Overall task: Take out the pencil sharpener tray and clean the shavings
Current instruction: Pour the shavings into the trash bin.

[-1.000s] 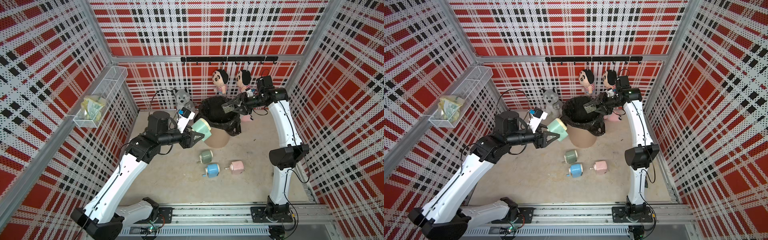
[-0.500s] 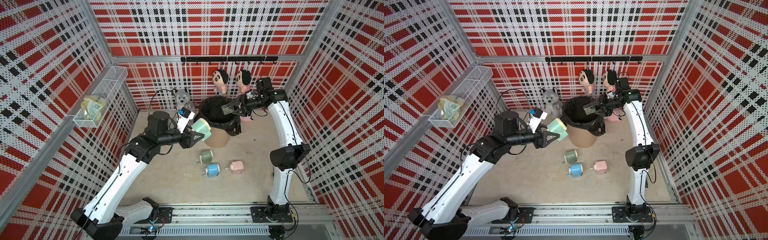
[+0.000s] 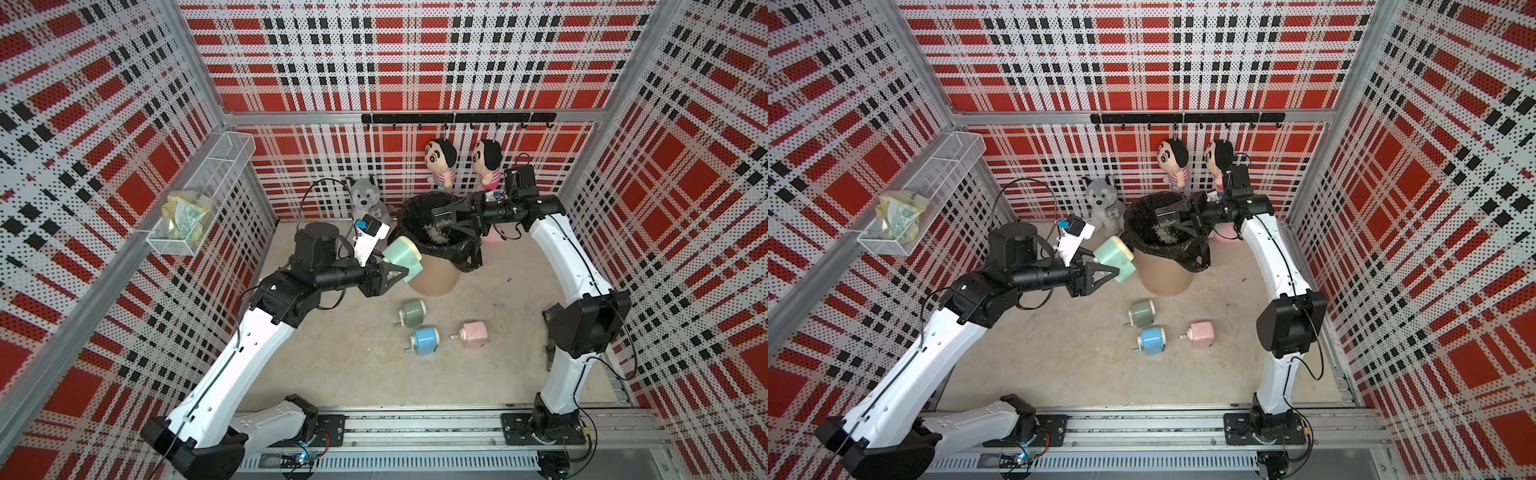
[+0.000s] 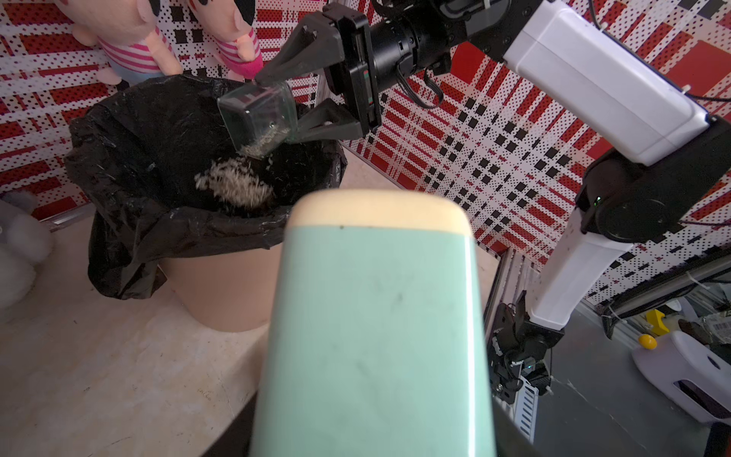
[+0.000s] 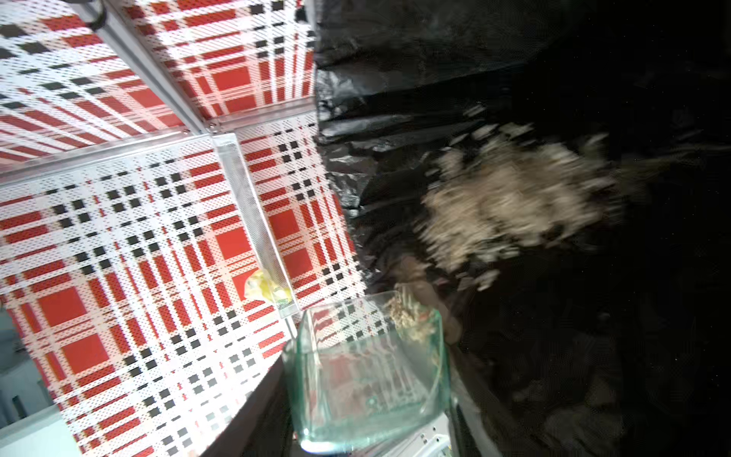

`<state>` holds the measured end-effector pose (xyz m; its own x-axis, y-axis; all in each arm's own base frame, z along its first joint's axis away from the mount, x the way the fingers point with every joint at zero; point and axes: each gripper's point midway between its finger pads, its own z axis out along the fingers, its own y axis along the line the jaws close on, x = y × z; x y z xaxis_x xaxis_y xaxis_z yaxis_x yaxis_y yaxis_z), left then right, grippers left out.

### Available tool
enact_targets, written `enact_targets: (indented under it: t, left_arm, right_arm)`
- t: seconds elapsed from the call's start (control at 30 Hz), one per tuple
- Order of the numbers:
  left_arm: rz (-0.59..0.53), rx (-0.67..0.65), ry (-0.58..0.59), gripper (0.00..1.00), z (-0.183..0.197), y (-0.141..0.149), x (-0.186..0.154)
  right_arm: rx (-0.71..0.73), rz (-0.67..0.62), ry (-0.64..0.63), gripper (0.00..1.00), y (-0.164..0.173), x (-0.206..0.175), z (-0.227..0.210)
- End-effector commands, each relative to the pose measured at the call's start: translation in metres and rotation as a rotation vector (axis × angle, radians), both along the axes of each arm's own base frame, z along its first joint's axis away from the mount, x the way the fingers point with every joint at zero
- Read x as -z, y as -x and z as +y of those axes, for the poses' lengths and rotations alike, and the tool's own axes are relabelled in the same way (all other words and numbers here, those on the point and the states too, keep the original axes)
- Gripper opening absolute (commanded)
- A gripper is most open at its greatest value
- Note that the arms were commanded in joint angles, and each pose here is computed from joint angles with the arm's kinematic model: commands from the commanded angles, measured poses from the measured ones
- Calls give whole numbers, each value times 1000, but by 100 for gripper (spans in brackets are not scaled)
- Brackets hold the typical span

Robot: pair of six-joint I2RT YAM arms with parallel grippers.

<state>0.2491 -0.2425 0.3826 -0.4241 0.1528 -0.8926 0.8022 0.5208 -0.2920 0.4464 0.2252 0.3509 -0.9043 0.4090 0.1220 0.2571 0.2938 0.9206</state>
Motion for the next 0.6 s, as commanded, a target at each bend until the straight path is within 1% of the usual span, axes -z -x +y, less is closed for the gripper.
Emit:
enact_targets:
  t: [0.0, 0.07, 0.2, 0.27, 0.33, 0.4, 0.5, 0.57]
  left_arm:
    - [-54, -2, 31, 50, 1, 3, -14]
    - [-56, -3, 32, 50, 2, 2, -16]
    - [-51, -6, 31, 50, 2, 2, -14]
    - [-53, -12, 30, 50, 3, 1, -14]
    - [-54, -14, 30, 50, 3, 0, -14]
    - [-52, -22, 27, 50, 4, -1, -13]
    - [-46, -51, 12, 50, 6, -7, -10]
    - [-42, -79, -2, 50, 8, -13, -6]
  right_arm:
    - [39, -130, -111, 48, -4, -53, 6]
    - [55, -151, -99, 48, -6, -58, 4]
    - [40, -155, -77, 48, -6, -54, 4]
    - [46, -227, -63, 49, -7, -67, 2]
    - [38, -241, 11, 51, -7, -58, -2]
    - [28, -249, 12, 50, -8, -48, -1]
    - [66, -293, -10, 50, -7, -47, -5]
    - [72, -315, 34, 50, -10, -40, -9]
